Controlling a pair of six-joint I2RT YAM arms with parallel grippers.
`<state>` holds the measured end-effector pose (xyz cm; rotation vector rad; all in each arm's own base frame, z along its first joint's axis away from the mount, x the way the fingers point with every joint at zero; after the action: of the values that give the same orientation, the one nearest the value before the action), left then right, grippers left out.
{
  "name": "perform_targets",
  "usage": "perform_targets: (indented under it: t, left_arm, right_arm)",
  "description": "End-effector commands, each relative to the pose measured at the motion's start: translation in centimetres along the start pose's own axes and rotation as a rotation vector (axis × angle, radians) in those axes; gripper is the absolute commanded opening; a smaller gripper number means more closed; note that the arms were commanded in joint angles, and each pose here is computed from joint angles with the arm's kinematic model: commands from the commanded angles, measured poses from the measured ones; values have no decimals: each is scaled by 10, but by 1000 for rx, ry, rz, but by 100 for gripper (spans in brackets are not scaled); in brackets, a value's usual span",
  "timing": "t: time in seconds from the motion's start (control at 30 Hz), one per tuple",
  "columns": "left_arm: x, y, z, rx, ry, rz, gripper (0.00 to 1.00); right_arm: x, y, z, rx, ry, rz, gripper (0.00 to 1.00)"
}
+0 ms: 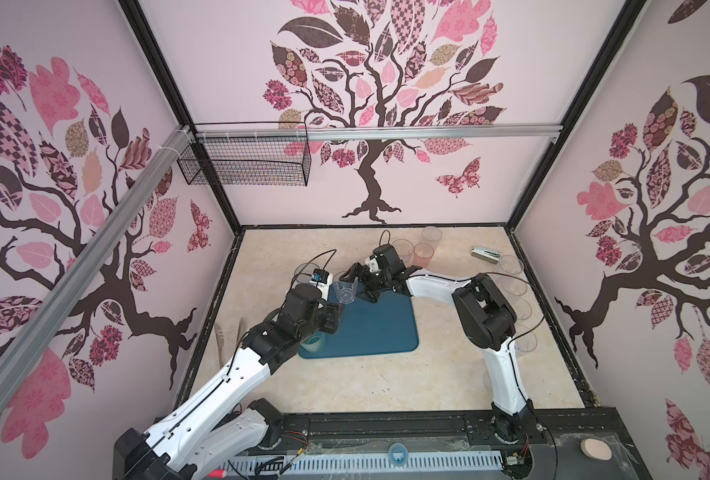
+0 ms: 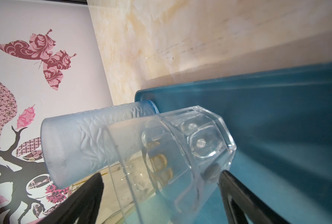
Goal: Place the glasses into the tray
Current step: 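Set the clear cup upright on the tray and open the right gripper, then move the right gripper to the clear cups beside the pink cup, farther from the robot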
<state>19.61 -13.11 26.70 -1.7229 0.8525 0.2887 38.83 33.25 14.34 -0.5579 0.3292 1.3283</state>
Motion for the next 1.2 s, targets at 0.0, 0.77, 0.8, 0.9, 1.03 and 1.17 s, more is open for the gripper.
perform_targets:
  t: [0.0,0.77,0.8,0.9,1.03,1.17]
  left_arm:
    - [-3,-4,-2,-1,7,-11,49]
    - [34,0,-54,239,17,5,50]
    - [40,1,-57,232,14,18,50]
    - [51,2,-64,199,29,35,53]
    - [55,4,-69,200,52,37,55]
    - [55,9,-64,221,37,50,55]
  right_arm:
    - [13,-2,0,-17,-30,26,95]
    - [-215,-91,-24,-226,568,-410,86]
    - [-214,-97,-26,-248,624,-403,85]
    - [-207,-114,-29,-283,690,-367,76]
    - [-196,-141,-33,-356,772,-360,44]
    - [-177,-161,-40,-395,778,-295,39]
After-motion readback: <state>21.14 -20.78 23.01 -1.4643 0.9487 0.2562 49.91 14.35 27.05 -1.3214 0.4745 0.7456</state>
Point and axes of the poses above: each gripper's point midway between its finger pads, its own x axis out along the fingers, its own z axis along the line the jaws close on, y = z × x, the point moved 10 cm from there along -x, back along the fingers, and after that the axes turned 12 degrees about -x, right-handed, at the moved point
